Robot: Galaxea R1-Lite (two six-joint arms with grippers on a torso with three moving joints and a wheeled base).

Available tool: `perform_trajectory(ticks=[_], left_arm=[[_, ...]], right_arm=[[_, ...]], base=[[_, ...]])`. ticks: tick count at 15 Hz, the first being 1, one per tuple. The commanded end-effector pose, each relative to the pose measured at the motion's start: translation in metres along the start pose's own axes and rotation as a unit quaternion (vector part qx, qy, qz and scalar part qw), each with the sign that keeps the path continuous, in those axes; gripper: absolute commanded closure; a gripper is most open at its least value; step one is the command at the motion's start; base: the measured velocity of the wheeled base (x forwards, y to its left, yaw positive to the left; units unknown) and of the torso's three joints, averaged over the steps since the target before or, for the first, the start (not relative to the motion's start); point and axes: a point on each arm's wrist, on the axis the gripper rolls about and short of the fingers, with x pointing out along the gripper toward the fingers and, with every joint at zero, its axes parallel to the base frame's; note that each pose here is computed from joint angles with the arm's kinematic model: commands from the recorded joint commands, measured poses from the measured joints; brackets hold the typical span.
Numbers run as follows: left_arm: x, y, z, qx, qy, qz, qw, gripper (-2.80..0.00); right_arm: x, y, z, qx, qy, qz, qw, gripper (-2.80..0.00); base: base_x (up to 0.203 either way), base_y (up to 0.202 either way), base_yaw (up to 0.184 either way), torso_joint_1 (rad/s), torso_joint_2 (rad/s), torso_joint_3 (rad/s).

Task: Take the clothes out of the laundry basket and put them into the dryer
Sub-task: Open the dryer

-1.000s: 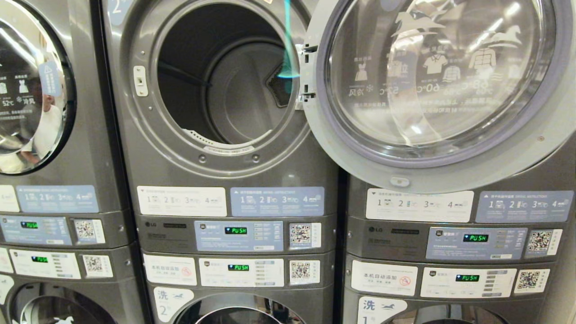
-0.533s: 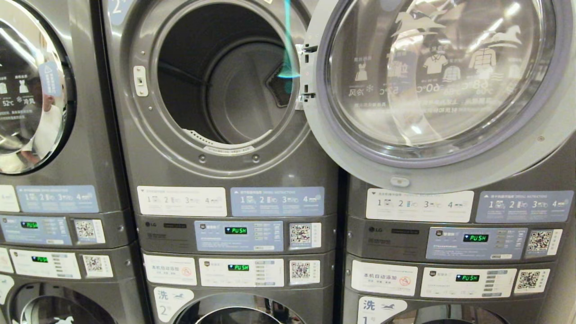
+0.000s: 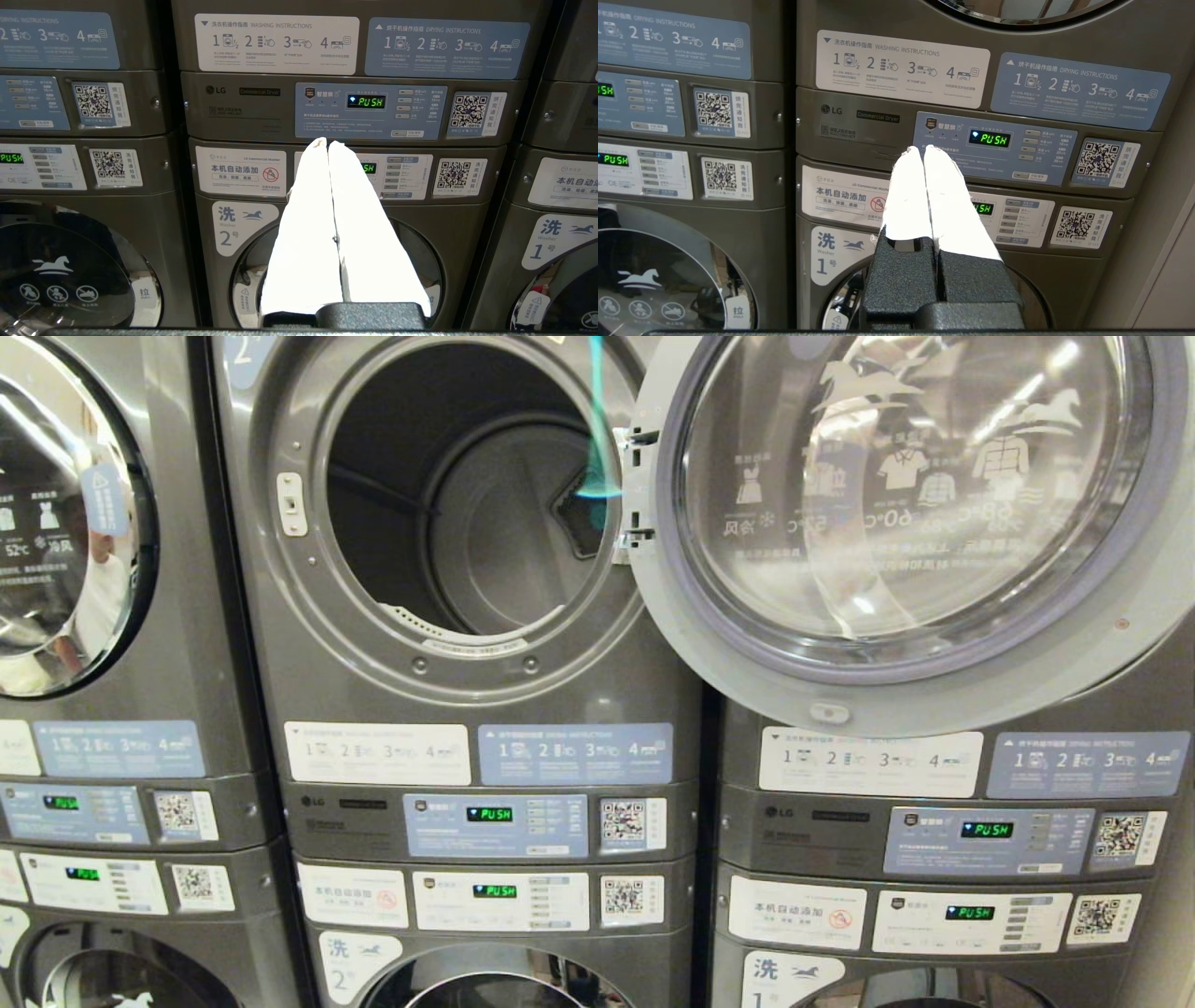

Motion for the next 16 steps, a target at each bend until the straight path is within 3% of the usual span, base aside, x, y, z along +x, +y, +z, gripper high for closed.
perform_trajectory(ticks=[1,16], left_arm=[[-0.0001,0.0,-0.0005,0.0,-0.001,0.0,1.0,0.0],[-0.0001,0.0,-0.0005,0.0,-0.001,0.0,1.0,0.0]], right_arm=[[0.0013,0.0006,-0.0055,0.0,0.009,0.001,1.0,0.0],[0.0012,0.0005,-0.0048,0.003,0.007,0.001,1.0,0.0]], base=[[0.0,0.0,0.0,0.0,0.0,0.0],[0.0,0.0,0.0,-0.016,0.04,0.018]])
